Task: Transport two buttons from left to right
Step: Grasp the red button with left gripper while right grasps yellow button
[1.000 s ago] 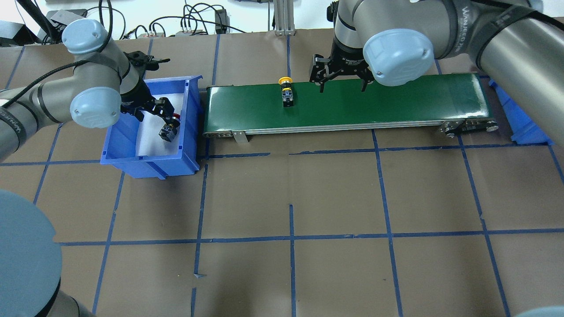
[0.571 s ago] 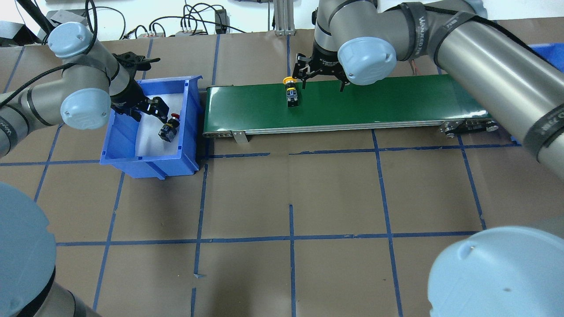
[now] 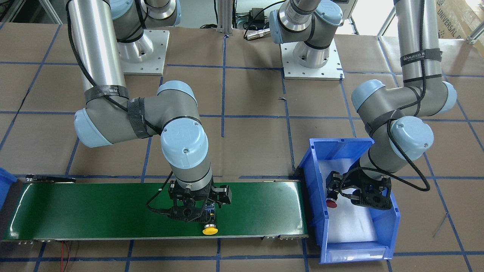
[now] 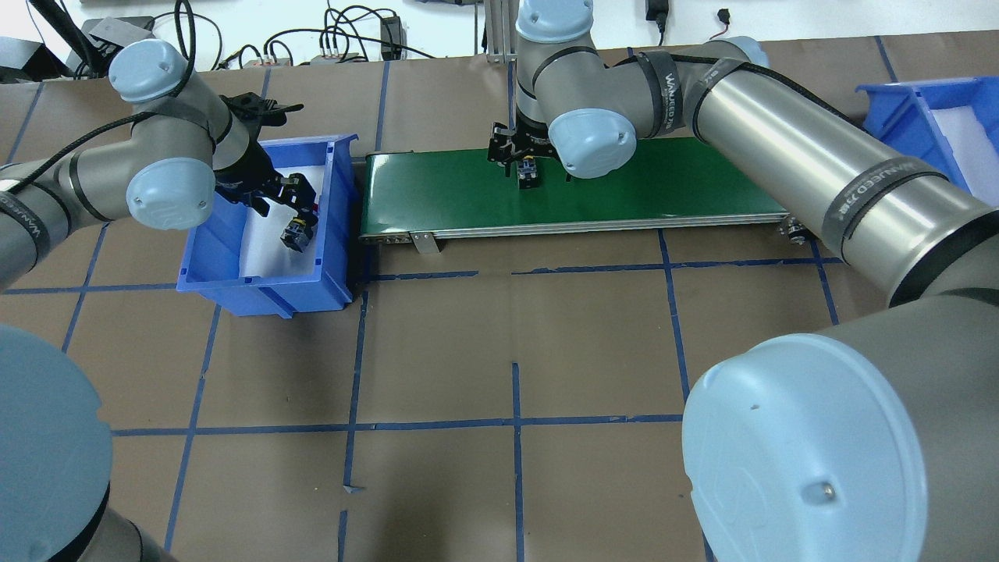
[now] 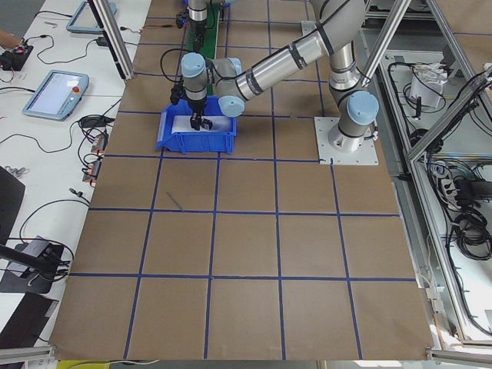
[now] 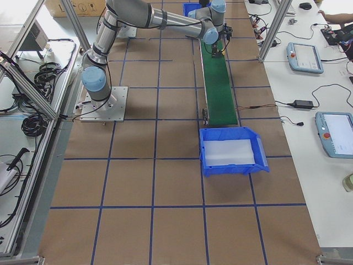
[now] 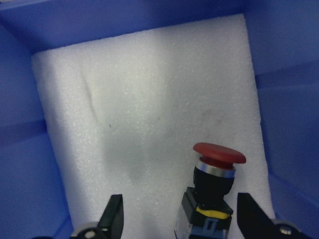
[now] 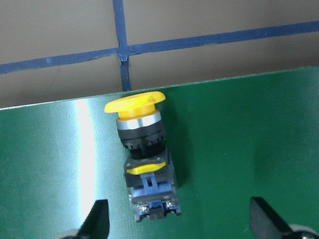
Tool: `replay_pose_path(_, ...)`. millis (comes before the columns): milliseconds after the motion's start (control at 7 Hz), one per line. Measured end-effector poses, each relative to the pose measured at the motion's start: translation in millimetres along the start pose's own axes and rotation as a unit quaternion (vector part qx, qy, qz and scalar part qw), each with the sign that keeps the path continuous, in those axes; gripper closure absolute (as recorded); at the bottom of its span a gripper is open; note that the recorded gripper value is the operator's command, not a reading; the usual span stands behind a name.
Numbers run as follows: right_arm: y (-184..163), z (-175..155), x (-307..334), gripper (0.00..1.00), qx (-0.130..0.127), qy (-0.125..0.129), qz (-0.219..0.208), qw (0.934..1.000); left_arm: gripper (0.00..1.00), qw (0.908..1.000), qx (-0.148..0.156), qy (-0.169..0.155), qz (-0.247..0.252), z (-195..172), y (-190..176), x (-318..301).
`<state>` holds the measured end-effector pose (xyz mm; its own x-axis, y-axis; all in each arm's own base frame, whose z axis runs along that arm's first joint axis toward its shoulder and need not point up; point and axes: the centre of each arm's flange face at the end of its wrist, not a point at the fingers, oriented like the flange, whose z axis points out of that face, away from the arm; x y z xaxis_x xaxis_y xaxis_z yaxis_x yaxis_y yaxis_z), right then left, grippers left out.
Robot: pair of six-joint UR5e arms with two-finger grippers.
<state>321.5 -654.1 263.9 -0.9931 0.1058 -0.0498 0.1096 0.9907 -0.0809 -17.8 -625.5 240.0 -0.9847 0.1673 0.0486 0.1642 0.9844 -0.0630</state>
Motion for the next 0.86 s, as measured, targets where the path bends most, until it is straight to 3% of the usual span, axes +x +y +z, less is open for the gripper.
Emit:
replay_pose_path(143, -0.9, 5.2, 0.3, 0.11, -0.003, 0.001, 0.000, 1.0000, 0.31, 1.0000, -0.003, 0.001, 0.000, 3.1, 0.3, 1.8)
replay_pose_path(286, -2.3, 8.5, 1.6, 0.31, -0.005, 0.002, 0.001, 1.0000, 0.33, 1.0000, -0.007, 0.003, 0.000, 7.8, 0.4, 2.1)
replay_pose_path(571, -6.0, 11.1, 6.1, 0.82, -0.007, 0.000, -0.001, 1.0000, 0.34, 0.9999, -0.012, 0.004, -0.001, 13.5, 0.7, 2.2)
replay_pose_path(714, -7.2, 11.2, 7.8, 0.91, -0.008, -0.002, -0.005, 1.0000, 0.36, 0.9999, -0.013, 0.004, -0.001, 14.3, 1.0, 2.2)
replay_pose_path(857, -8.4, 11.2, 10.0, 0.92, -0.009, -0.002, -0.011, 0.9999, 0.42, 0.9999, -0.013, 0.004, 0.000, 14.8, 1.1, 2.2)
